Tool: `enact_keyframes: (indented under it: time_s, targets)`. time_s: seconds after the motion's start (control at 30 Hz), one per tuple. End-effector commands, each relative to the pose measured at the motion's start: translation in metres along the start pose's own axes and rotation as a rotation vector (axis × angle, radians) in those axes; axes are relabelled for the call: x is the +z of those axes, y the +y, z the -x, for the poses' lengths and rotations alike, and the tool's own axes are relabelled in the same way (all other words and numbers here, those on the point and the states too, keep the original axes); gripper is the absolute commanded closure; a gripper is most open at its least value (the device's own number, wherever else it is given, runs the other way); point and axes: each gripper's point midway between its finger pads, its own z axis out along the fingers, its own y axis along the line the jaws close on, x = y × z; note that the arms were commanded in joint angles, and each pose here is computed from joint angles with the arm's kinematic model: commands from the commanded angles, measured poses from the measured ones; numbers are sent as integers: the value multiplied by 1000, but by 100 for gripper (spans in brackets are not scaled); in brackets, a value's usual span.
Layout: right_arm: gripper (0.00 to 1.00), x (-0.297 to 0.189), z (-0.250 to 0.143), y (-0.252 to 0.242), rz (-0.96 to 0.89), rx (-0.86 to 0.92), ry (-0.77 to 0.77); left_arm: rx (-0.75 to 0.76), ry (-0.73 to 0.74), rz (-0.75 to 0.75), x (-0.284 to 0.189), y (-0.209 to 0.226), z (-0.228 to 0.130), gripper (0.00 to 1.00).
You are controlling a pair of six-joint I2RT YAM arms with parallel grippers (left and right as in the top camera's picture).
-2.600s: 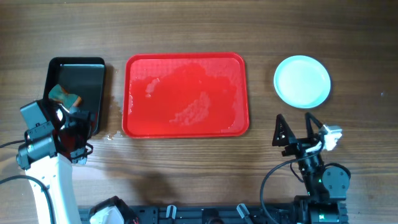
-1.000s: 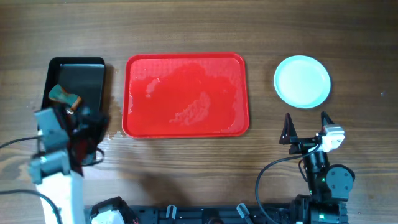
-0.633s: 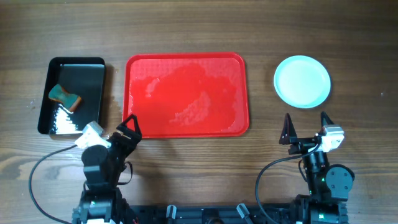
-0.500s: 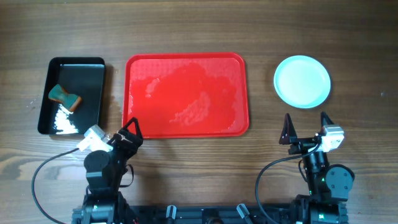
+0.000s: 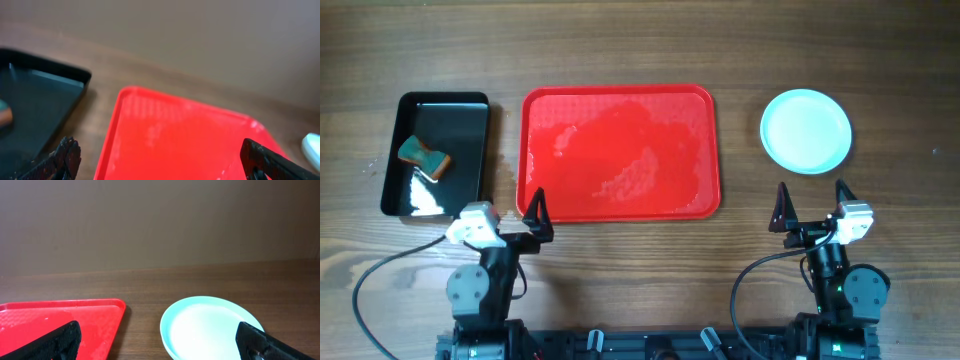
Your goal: Clean dirty plates on tray and stack at the side
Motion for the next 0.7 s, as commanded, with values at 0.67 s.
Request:
enact_keyframes:
  time_s: [0.67]
  targets:
    - [0,0,2,1,4,15,-12,183,-43,18,-2,1,7,0]
